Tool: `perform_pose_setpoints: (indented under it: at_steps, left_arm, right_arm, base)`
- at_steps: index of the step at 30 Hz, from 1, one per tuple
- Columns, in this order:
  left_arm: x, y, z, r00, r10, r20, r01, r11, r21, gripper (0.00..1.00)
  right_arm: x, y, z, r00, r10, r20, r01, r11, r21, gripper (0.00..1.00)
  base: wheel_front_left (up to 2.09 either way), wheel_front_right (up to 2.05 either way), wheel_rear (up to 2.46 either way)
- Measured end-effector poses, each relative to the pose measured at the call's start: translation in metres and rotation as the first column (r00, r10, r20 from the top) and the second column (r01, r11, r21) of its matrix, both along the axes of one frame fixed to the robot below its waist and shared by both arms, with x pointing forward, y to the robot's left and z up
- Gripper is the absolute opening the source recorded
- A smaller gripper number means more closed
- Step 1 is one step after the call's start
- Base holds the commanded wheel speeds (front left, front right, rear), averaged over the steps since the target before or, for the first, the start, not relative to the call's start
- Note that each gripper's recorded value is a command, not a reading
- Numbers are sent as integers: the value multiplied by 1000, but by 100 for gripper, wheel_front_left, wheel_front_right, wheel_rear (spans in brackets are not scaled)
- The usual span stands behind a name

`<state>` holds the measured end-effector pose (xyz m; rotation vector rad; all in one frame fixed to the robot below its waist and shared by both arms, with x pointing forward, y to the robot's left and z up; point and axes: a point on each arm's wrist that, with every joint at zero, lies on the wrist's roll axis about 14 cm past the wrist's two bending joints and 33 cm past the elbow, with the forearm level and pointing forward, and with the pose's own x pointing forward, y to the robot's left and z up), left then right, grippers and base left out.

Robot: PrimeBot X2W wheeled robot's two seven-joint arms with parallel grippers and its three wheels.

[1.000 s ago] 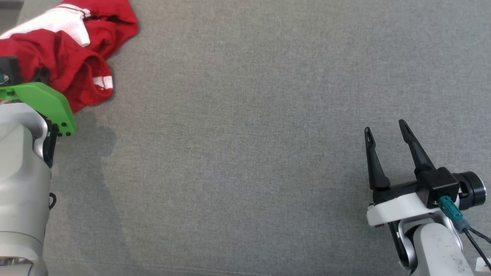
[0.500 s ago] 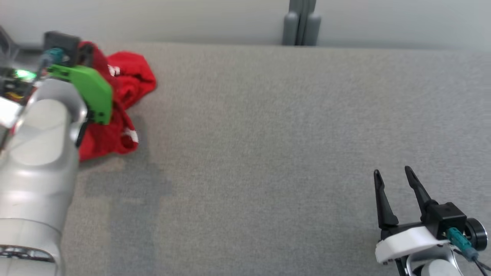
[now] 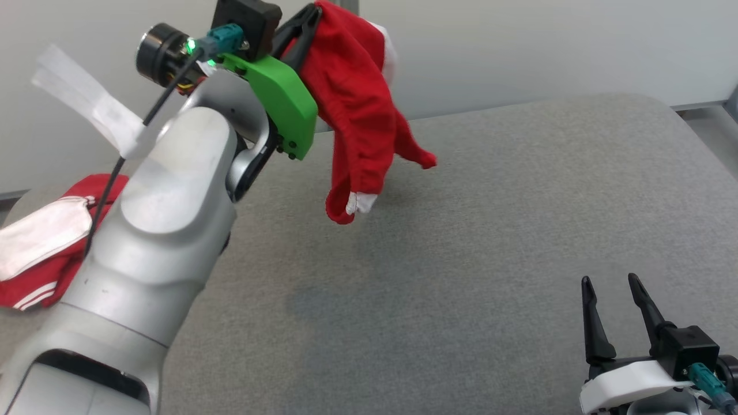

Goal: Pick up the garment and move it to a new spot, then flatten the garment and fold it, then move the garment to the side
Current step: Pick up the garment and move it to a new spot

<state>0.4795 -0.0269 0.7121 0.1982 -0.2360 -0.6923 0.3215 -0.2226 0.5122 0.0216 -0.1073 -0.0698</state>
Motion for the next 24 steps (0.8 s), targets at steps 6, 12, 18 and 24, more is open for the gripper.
perform_pose_setpoints:
  at_steps: [6,12,18,24]
  left_arm:
    - [-15,-47,-86,972,-94,-216,96,995,-2,0]
    - [-6,-32,-193,909,18,-416,8,998,60,0]
    - [-8,-16,-272,834,86,-544,-34,994,106,0]
    - [-10,-14,-294,804,81,-589,-51,996,67,33]
  right_arm:
    - [-20,-22,-2,997,-80,-2,80,997,16,100]
    - [-12,-28,-1,995,-100,-6,101,995,26,100]
    - [0,-33,-16,991,-114,-64,116,993,22,100]
    - [10,-32,-28,989,-108,-104,110,994,12,100]
  base:
    - [0,0,0]
    - [0,0,0]
    - [0,0,0]
    - [0,0,0]
